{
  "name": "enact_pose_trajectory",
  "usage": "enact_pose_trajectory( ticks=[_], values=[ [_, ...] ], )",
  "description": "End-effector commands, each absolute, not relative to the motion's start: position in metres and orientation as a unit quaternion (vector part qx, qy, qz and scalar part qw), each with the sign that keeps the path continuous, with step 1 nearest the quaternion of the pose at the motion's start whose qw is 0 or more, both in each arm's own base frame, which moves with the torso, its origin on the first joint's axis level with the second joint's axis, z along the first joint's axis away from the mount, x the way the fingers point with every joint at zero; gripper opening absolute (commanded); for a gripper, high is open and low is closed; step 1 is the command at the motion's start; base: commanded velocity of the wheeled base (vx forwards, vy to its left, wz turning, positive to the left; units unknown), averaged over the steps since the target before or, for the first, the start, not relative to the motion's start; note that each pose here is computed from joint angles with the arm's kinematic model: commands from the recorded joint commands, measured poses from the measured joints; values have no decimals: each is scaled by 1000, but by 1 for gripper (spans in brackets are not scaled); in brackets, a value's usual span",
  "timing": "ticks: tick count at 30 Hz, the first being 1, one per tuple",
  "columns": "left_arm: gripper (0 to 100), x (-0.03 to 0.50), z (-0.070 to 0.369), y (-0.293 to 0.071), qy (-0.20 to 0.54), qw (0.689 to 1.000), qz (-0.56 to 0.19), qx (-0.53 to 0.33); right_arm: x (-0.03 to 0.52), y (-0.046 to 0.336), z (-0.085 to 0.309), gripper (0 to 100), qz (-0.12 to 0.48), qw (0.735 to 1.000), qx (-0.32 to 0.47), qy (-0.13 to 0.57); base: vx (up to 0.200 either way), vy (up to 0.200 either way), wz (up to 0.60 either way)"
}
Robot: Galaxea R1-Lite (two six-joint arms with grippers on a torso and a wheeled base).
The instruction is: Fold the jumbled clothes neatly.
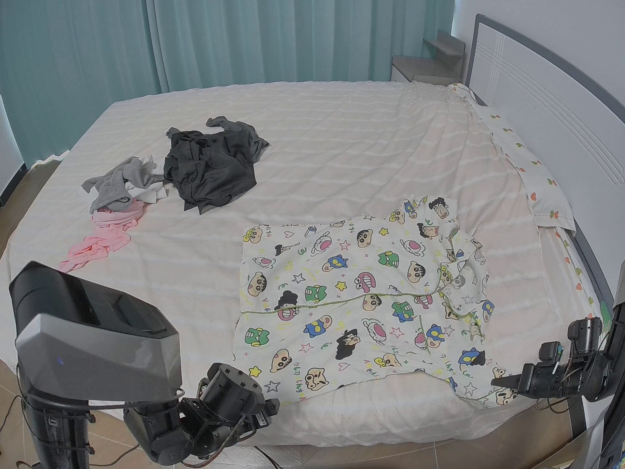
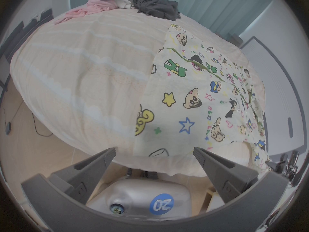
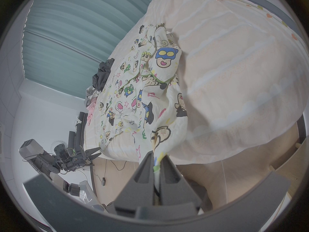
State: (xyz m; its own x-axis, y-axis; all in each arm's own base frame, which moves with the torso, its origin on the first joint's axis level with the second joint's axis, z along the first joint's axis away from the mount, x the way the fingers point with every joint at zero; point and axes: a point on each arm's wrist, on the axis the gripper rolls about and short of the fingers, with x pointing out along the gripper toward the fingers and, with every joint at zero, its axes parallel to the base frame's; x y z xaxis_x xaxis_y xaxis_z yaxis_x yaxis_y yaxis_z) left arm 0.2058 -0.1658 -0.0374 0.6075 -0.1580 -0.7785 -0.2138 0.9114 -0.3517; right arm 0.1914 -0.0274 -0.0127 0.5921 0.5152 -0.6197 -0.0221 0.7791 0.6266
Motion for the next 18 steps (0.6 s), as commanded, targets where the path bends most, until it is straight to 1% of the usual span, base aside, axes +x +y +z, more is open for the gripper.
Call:
enact_pose_trajectory(
  ticks=[1,12,13,18],
  values=[
    [100,214,-42,-174,436,870,20,-230,187,-27,-11,0,158,842,293,424,0,0,0],
    [100,224,-50,-180,424,875,32,-232,187,-27,-11,0,158,842,293,423,0,0,0],
    [0,225,-51,-181,421,877,35,-230,187,-27,-11,0,159,842,293,423,0,0,0],
    [0,226,-55,-181,421,877,41,-225,187,-27,-11,0,159,842,294,424,0,0,0]
  ],
)
